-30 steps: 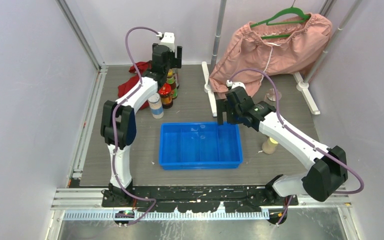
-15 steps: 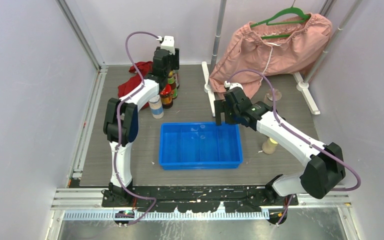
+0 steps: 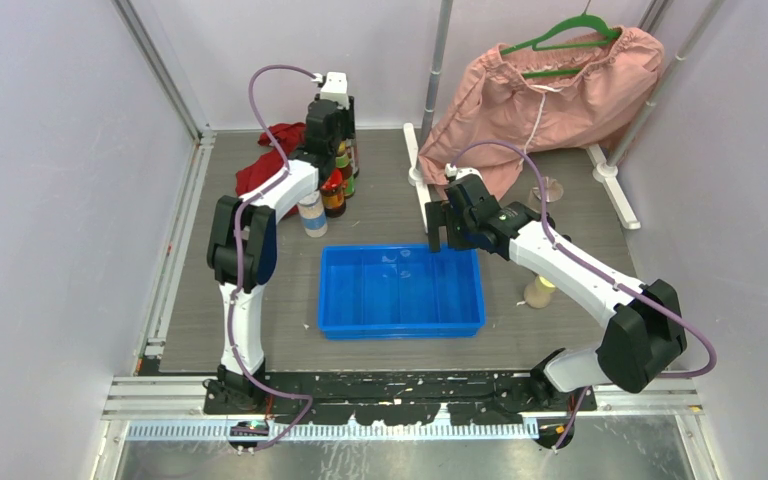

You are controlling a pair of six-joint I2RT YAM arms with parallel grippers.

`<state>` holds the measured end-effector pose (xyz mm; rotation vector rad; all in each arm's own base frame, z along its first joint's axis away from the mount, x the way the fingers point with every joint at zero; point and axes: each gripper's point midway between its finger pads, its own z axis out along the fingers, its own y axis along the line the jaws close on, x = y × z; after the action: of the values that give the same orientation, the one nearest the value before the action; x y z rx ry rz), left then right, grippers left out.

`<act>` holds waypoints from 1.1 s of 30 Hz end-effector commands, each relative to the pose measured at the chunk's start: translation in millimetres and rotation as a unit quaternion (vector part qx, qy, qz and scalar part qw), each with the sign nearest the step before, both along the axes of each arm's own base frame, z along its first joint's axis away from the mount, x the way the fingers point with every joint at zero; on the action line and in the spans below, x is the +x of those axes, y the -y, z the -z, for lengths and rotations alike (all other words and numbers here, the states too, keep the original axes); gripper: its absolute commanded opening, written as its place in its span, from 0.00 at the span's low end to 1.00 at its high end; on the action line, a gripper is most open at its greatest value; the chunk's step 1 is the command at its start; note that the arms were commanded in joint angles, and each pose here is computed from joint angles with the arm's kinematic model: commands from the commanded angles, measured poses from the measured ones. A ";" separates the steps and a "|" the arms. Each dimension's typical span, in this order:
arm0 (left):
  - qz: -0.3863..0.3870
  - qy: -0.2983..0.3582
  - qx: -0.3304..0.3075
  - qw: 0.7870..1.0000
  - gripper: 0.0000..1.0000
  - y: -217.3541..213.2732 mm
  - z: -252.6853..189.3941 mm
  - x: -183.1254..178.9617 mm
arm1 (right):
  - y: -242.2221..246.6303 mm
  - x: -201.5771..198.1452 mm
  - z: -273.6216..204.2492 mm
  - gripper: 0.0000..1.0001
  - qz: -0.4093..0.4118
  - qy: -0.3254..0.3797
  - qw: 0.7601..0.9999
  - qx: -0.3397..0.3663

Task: Organize the condiment bottles
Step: Pick up the bottle from the center of the board.

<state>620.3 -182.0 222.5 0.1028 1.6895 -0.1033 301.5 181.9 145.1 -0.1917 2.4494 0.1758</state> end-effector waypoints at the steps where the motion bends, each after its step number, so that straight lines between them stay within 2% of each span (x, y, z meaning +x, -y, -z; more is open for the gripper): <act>1: -0.014 0.040 -0.015 0.999 0.26 -4.9 -21.0 6.5 | -3.9 3.9 -4.2 0.99 0.004 0.011 1.000 0.015; 4: -0.014 0.042 -0.017 0.999 0.07 -4.8 -25.2 6.7 | -4.7 2.9 -2.6 0.99 0.003 0.009 1.000 0.018; 7: -0.011 0.040 -0.014 0.999 0.01 -3.7 -27.9 8.0 | -7.0 1.1 -1.5 0.99 0.001 0.005 1.000 0.026; 19: 0.007 0.064 -0.019 0.998 0.00 2.1 -60.5 6.4 | -10.9 -3.2 4.1 0.99 0.000 -0.005 0.999 0.039; 33: 0.074 0.075 -0.046 0.993 0.00 27.2 -90.7 -6.9 | -16.8 -5.3 8.7 0.99 -0.003 -0.014 0.998 0.054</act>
<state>616.7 -196.0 224.1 0.1688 1.7258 -0.1698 290.3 192.0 128.3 -0.1695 2.4957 0.2677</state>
